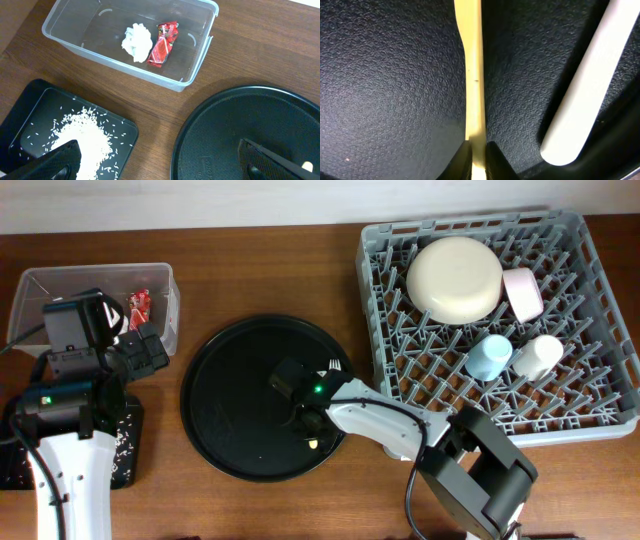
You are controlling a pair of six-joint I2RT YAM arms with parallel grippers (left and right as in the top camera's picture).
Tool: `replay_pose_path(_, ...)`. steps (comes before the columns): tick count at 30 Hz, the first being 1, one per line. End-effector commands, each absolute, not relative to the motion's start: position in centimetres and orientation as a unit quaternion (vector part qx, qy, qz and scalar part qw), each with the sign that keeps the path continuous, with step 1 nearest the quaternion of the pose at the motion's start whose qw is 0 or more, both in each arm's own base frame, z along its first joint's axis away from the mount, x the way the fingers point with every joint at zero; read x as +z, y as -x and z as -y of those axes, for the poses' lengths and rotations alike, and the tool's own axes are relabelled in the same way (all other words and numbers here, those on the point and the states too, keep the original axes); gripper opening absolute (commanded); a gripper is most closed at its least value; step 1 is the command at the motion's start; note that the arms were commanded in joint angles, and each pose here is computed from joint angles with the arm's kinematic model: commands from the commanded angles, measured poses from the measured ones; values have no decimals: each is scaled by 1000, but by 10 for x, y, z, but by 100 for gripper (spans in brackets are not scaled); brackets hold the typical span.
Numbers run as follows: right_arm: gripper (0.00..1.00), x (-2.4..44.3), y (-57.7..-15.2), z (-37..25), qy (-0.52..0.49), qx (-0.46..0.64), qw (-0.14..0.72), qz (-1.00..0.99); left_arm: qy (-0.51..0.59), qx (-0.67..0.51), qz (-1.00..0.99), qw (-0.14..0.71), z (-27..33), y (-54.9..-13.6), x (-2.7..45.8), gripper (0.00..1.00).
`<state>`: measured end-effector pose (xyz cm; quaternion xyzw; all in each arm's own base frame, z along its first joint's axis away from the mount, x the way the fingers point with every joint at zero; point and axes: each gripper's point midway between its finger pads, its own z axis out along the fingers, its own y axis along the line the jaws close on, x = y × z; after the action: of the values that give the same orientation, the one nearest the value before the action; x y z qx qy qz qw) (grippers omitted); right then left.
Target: Sort waste into correct bins and load items into the dishwasher rack
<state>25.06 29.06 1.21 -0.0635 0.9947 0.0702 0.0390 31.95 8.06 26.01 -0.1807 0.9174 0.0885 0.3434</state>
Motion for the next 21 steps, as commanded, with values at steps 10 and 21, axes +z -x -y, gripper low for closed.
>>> replay_pose_path(10,4,13,-250,-280,57,61,34,-996,181,92,-914,351,-82,-319,267,99)
replay_pose_path(21,15,71,-335,-254,66,79,108,-989,181,92,-914,351,-82,-319,267,99)
